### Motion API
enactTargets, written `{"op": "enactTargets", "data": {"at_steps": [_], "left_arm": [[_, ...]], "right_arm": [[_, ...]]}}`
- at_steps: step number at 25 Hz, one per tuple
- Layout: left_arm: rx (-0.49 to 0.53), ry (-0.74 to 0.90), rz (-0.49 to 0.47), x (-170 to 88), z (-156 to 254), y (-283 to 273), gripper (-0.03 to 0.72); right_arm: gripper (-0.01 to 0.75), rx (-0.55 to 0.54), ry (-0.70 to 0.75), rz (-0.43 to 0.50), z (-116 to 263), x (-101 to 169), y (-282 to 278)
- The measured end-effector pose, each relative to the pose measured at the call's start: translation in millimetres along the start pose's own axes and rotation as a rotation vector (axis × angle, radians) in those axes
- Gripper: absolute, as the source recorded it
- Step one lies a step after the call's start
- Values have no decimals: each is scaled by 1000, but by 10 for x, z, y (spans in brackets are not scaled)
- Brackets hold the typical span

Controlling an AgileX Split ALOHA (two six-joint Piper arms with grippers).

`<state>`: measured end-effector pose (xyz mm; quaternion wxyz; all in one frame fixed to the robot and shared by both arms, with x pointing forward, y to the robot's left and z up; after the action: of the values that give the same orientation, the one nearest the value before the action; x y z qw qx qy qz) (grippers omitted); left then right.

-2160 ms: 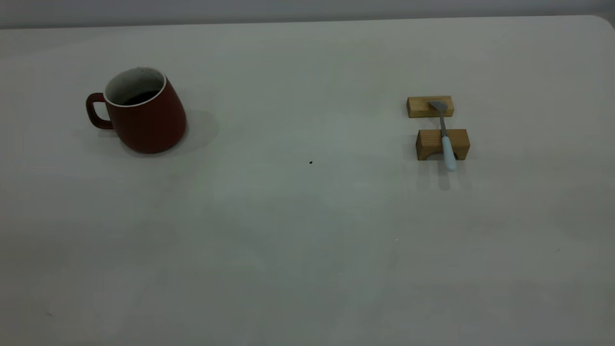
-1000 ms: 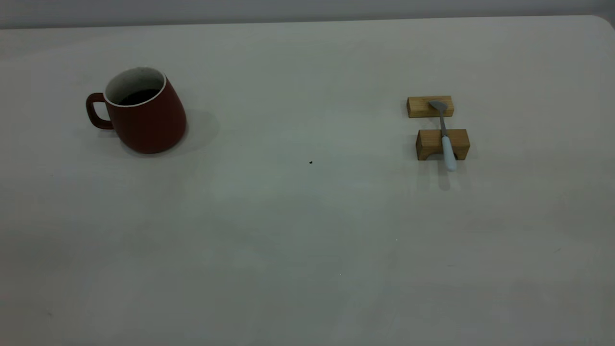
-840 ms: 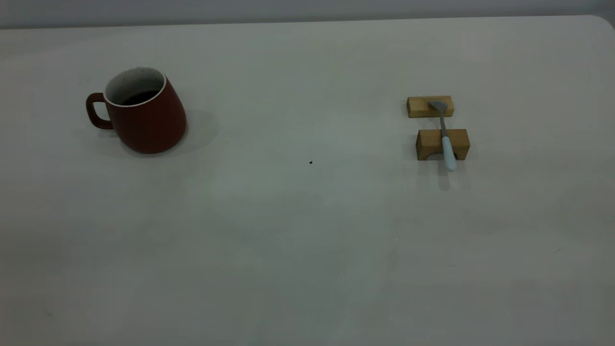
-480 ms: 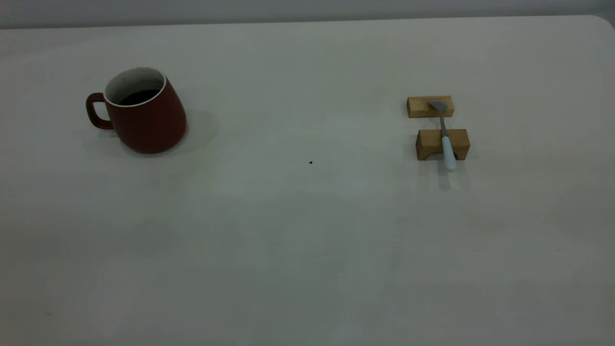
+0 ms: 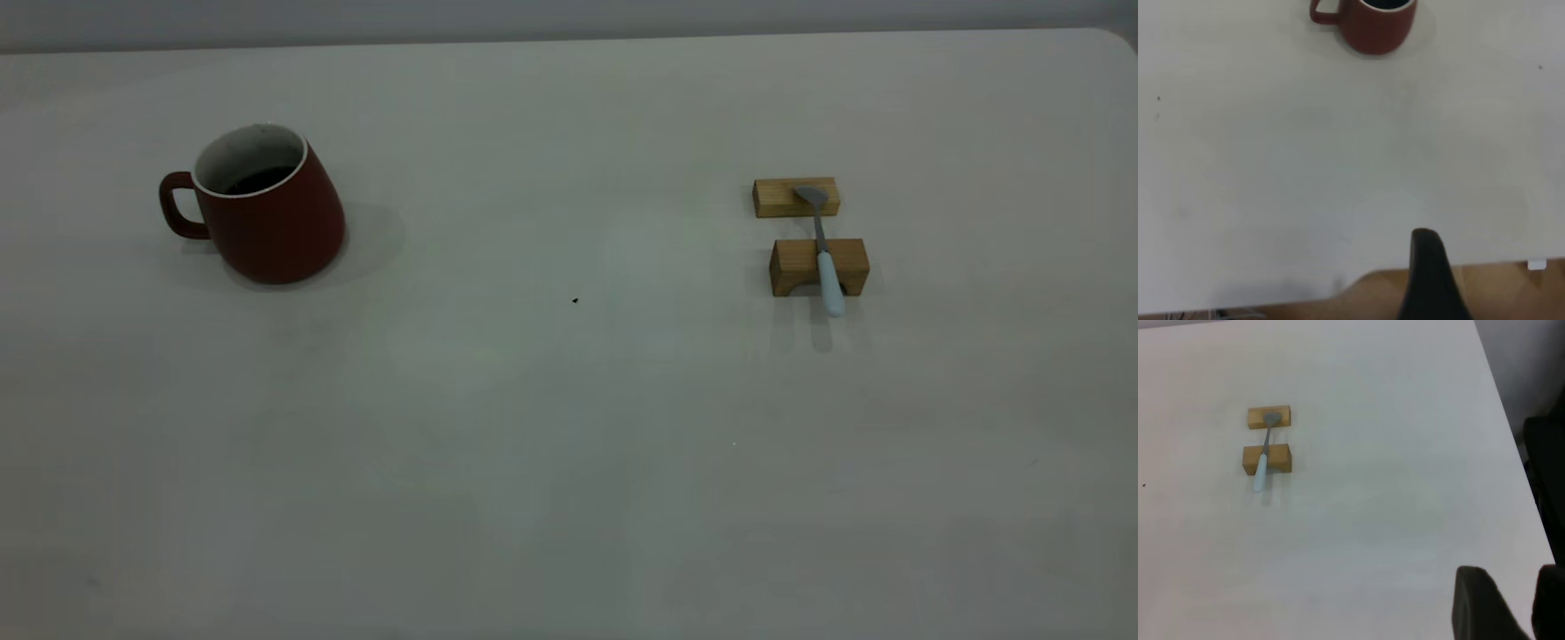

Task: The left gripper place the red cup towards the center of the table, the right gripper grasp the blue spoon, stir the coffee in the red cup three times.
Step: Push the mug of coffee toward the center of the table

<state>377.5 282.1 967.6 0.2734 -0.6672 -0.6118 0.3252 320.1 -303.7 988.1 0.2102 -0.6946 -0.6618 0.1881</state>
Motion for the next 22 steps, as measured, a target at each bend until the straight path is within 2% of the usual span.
{"op": "enactTargets", "data": {"at_steps": [4,10,18,22], "left_arm": [[33,54,-17,60,-342,334,560],[174,158,-19,145,-697,987,560],[356,347,21,295,-1002,1999,560],[381,496,55,348,-1160,2431,560]], "right_arm": [[237,0,0,0,0,0,0],[237,0,0,0,0,0,0],[237,0,0,0,0,0,0],[237,0,0,0,0,0,0]]}}
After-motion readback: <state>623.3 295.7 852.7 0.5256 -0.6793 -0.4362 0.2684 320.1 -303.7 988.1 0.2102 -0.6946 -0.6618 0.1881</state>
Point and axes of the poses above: a point on each arm's last joint axis where the gripper is mounted, y pointing out along that axis toward the gripper, x along the wrist's bending axis when the last joint is at zero, z = x × y, the point moved 10 cm from there along y, pointing out along that axis toward the gripper
